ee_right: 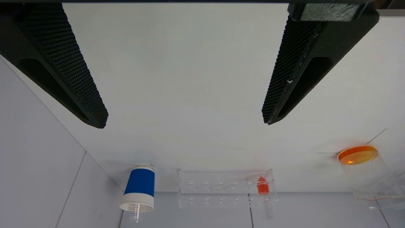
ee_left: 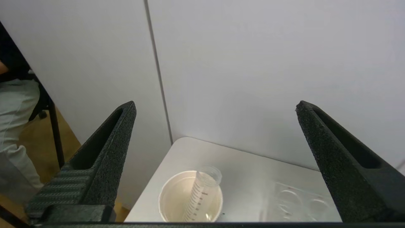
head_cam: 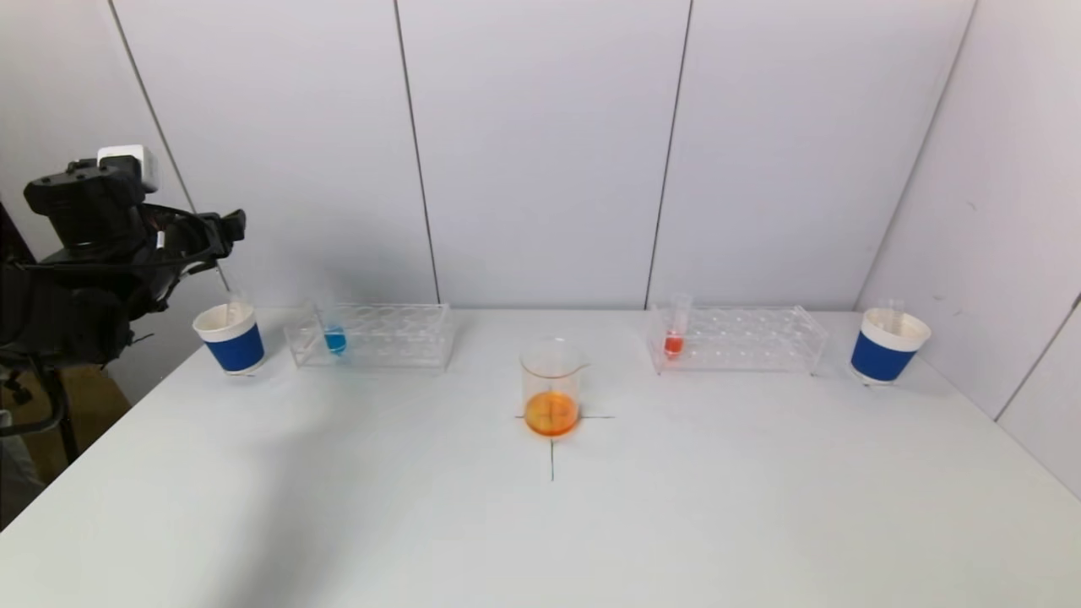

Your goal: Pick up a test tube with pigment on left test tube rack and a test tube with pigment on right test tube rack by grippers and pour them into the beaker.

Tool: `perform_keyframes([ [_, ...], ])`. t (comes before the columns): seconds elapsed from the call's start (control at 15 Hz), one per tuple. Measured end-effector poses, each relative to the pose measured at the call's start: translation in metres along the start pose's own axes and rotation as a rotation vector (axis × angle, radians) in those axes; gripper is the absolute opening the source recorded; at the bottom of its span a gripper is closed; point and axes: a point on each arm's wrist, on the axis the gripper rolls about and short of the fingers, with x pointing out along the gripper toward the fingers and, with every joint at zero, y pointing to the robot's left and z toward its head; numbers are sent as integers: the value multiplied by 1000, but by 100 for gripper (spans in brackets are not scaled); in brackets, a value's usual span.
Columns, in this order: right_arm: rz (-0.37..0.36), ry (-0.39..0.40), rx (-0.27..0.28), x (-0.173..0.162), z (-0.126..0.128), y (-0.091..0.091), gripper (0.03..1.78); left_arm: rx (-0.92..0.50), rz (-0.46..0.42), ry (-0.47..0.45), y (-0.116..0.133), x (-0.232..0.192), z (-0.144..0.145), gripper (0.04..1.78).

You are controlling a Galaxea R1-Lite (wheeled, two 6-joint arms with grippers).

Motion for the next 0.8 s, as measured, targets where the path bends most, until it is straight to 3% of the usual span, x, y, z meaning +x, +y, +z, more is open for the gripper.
perform_keyframes([
  [0.4,0,0,0,0,0,0,177,-18,-141,-40,-27,-93,55,176],
  [0.8,0,0,0,0,0,0,177,-50,-217,-43,-13,-192,64,176],
])
